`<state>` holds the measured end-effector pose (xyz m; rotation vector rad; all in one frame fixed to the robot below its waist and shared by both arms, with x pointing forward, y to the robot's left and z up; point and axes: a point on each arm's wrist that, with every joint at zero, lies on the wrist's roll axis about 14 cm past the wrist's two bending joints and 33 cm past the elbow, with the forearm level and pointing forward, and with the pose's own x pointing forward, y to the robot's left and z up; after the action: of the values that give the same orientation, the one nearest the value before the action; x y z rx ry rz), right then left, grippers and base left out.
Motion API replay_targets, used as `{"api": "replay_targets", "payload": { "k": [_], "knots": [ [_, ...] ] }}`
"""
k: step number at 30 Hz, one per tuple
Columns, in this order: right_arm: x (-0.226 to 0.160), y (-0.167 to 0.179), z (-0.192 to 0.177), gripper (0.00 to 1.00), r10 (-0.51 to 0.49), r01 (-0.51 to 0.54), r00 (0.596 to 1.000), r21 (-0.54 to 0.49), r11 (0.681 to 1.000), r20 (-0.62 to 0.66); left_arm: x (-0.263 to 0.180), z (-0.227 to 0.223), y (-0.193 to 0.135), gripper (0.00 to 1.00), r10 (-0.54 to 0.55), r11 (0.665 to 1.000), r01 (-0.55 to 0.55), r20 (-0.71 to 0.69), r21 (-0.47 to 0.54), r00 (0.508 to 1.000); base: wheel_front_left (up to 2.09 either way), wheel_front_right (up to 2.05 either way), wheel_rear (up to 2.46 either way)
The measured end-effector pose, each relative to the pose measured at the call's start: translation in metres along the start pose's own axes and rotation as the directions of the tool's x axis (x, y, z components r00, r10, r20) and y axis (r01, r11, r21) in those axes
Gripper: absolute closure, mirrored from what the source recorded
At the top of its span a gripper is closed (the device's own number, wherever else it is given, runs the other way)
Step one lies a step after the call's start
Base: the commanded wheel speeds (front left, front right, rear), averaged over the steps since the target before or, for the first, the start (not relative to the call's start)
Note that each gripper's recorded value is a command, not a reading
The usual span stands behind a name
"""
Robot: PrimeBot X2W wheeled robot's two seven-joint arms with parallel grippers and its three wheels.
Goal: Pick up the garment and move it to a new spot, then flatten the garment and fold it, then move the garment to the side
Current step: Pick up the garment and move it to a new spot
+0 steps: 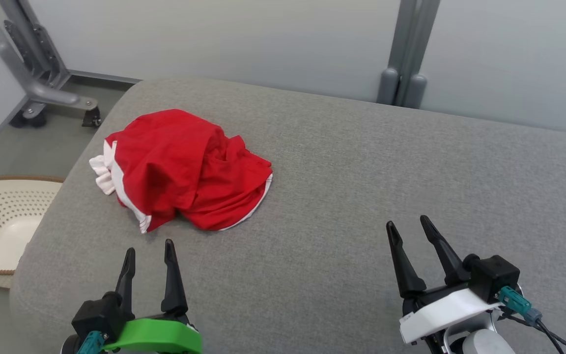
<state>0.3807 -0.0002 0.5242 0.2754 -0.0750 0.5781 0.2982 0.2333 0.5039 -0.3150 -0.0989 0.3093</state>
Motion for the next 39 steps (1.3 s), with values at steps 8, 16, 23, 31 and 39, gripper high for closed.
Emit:
{"api": "replay_targets", "payload": {
  "k": [8,16,23,31,39],
  "knots": [
    [0.015,0.041,-0.013,0.0,0.127,-0.126,0.991,0.039,0.991,-0.033,-0.017,0.013,0.035,0.0,0.106,0.994,-0.107,0.04,0.009,0.994,0.0,0.0,0.0],
    [0.019,0.056,-0.018,0.0,0.174,-0.172,0.984,0.049,0.984,-0.046,-0.026,0.018,0.048,0.0,0.148,0.989,-0.149,0.058,0.005,0.987,0.0,0.0,0.0],
    [0.018,0.051,-0.021,0.0,0.161,-0.158,0.986,0.056,0.986,-0.053,-0.023,0.016,0.05,0.0,0.153,0.988,-0.154,0.048,0.008,0.987,0.0,0.0,0.0],
    [0.028,0.035,-0.022,0.0,0.132,-0.13,0.99,0.036,0.991,-0.044,0.0,0.015,0.05,0.0,0.152,0.987,-0.153,0.038,0.047,0.988,0.0,0.0,0.0],
    [0.047,-0.006,-0.026,0.0,0.069,-0.069,0.997,-0.003,0.998,-0.029,0.065,0.013,0.042,0.0,0.071,0.972,-0.074,0.02,0.225,0.997,0.0,0.0,0.0]
  ]
}}
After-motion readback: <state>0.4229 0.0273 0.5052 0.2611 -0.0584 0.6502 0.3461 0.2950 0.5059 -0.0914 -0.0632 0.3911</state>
